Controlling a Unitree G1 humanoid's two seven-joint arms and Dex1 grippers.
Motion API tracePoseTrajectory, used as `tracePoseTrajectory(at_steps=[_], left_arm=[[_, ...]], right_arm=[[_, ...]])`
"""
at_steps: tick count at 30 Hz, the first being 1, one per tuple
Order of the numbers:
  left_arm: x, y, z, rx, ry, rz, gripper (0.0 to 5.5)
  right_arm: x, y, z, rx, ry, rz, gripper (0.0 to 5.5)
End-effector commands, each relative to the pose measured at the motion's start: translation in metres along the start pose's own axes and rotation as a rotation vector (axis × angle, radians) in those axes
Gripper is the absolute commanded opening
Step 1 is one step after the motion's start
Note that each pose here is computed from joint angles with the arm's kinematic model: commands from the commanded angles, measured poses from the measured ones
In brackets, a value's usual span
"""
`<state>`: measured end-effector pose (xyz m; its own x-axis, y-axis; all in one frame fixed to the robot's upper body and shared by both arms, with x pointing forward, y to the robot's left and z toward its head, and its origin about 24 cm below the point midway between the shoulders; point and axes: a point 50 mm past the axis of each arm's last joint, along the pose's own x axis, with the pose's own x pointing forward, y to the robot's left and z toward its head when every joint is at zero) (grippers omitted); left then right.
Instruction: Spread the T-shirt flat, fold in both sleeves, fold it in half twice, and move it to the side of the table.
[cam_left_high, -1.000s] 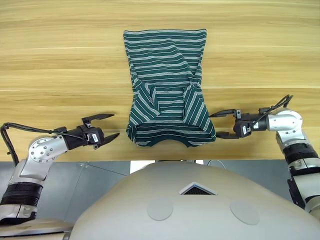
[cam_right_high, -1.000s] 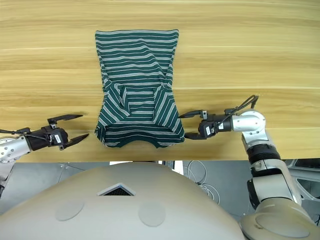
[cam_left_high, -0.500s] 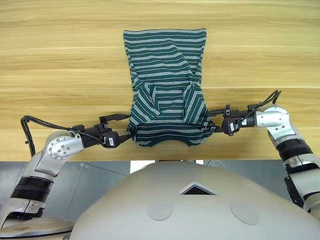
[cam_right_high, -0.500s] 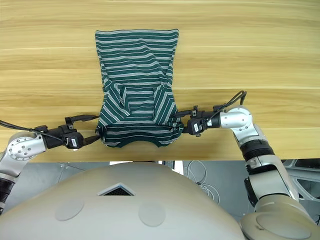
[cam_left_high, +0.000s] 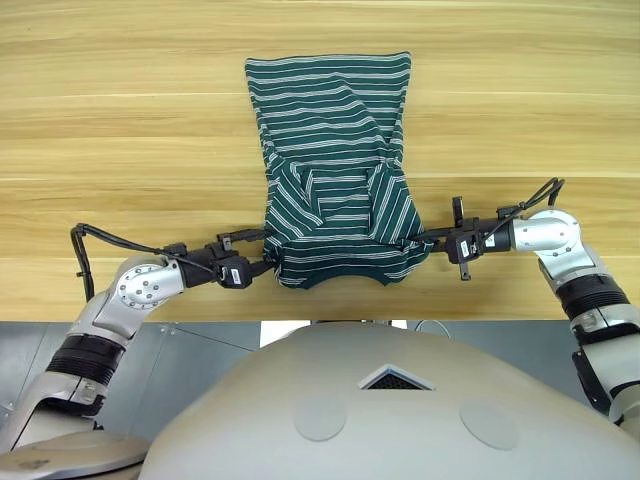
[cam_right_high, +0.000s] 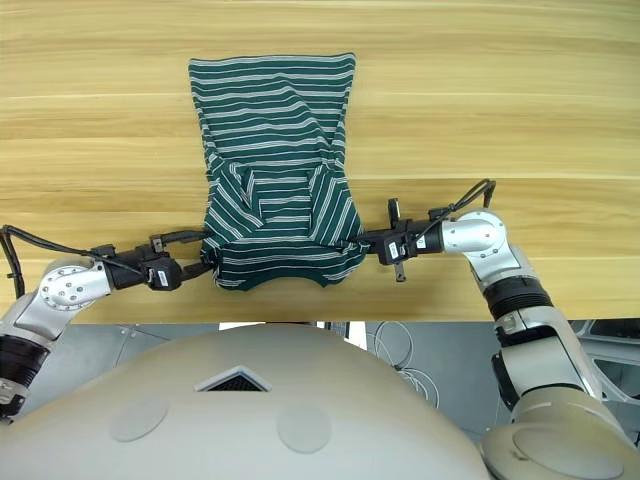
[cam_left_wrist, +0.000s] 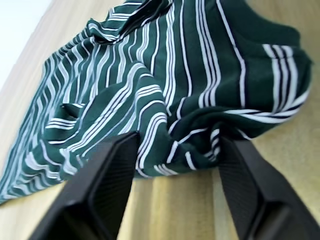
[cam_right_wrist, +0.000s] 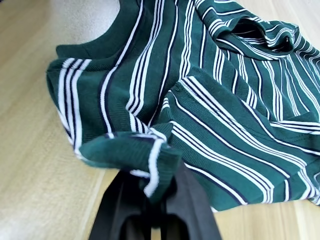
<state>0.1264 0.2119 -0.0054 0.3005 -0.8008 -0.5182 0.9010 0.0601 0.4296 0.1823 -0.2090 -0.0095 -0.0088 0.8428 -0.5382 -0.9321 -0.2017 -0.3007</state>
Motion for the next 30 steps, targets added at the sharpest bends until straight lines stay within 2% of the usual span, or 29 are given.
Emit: tracePoseTrajectory(at_steps=[1, 12, 16, 22, 25, 30], left_arm=[[-0.001, -0.03, -0.014, -0.099, 0.077, -0.16, 1.79], [-0.003, -0.039, -0.021, -0.204, 0.064, -0.22, 0.05], [-0.011, -0.028, -0.008, -0.24, -0.019, -0.21, 0.0], [-0.04, 0.014, 0.046, -0.148, -0.217, -0.022, 0.0], [-0.05, 0.018, 0.07, -0.129, -0.275, 0.022, 0.0], [-0.046, 0.012, 0.067, -0.165, -0.25, 0.018, 0.0]], right_arm=[[-0.002, 0.0, -0.004, 0.024, 0.03, 0.015, 0.0], [0.0, -0.002, -0.002, 0.03, -0.001, 0.012, 0.0], [-0.005, -0.002, 0.0, 0.074, -0.037, 0.046, 0.0], [-0.048, -0.011, 0.03, 0.179, -0.207, 0.094, 0.0], [-0.059, -0.011, 0.044, 0.183, -0.23, 0.121, 0.0], [-0.061, -0.012, 0.056, 0.187, -0.251, 0.137, 0.0]])
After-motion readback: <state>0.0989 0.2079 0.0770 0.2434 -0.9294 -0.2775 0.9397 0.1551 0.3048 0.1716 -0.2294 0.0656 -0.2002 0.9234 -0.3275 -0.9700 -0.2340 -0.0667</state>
